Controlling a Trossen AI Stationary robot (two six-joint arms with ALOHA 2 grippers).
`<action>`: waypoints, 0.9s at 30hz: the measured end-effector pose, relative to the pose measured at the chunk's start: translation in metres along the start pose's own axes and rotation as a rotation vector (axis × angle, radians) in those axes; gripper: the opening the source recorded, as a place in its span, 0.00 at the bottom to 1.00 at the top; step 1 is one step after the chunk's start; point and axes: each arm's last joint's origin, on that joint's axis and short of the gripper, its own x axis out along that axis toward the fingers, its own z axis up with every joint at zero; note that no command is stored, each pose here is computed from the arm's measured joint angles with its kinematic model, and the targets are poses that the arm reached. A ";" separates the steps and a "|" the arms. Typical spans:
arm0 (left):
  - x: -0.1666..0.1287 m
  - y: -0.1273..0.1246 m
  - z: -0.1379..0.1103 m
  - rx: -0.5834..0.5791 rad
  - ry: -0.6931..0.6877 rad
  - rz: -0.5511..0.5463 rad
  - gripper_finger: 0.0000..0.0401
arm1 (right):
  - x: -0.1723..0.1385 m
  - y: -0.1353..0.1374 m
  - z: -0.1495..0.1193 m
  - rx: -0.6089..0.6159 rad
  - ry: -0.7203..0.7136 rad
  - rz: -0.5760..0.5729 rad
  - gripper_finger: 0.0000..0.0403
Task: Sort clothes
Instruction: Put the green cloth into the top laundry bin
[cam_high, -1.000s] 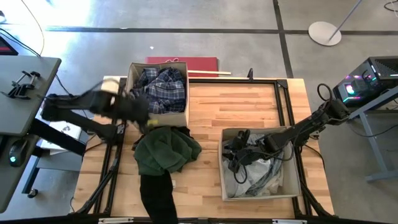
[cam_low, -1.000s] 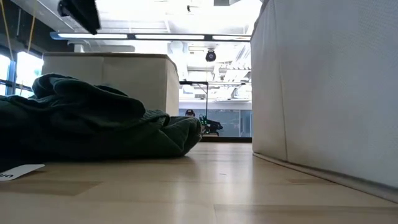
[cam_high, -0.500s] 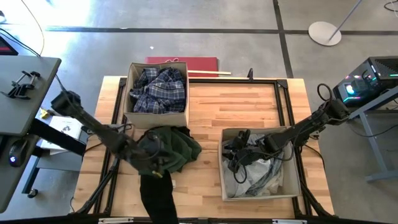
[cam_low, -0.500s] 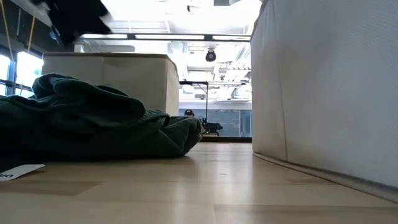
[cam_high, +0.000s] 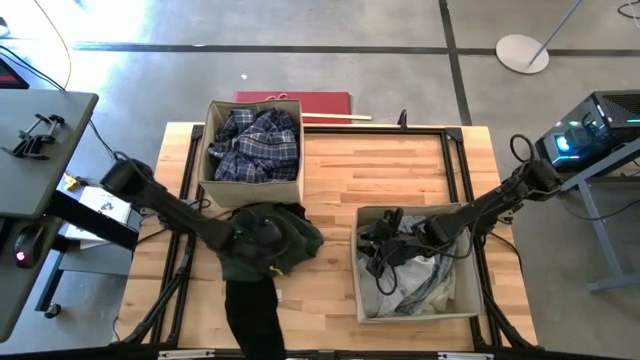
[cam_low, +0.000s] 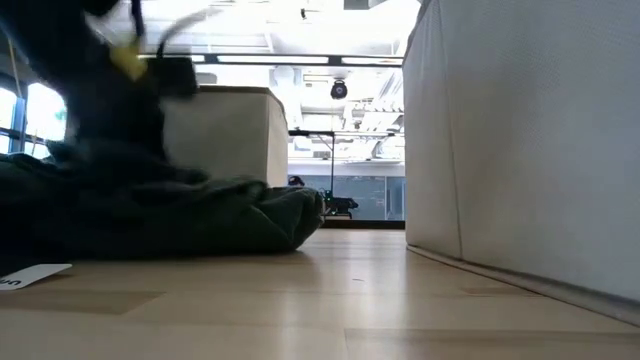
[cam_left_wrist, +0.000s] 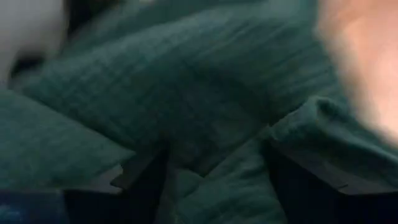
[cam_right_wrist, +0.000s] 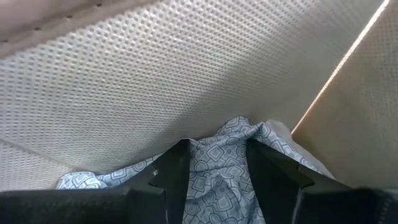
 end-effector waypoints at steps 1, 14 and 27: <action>0.007 0.002 -0.005 -0.001 0.044 0.031 0.66 | 0.000 0.000 0.000 -0.002 -0.004 -0.003 0.38; 0.022 -0.003 -0.011 0.003 0.129 0.129 0.05 | 0.000 0.000 0.000 0.031 -0.009 -0.008 0.38; -0.185 0.017 0.120 0.132 -0.458 0.212 0.01 | -0.001 0.001 0.000 0.029 -0.005 0.008 0.38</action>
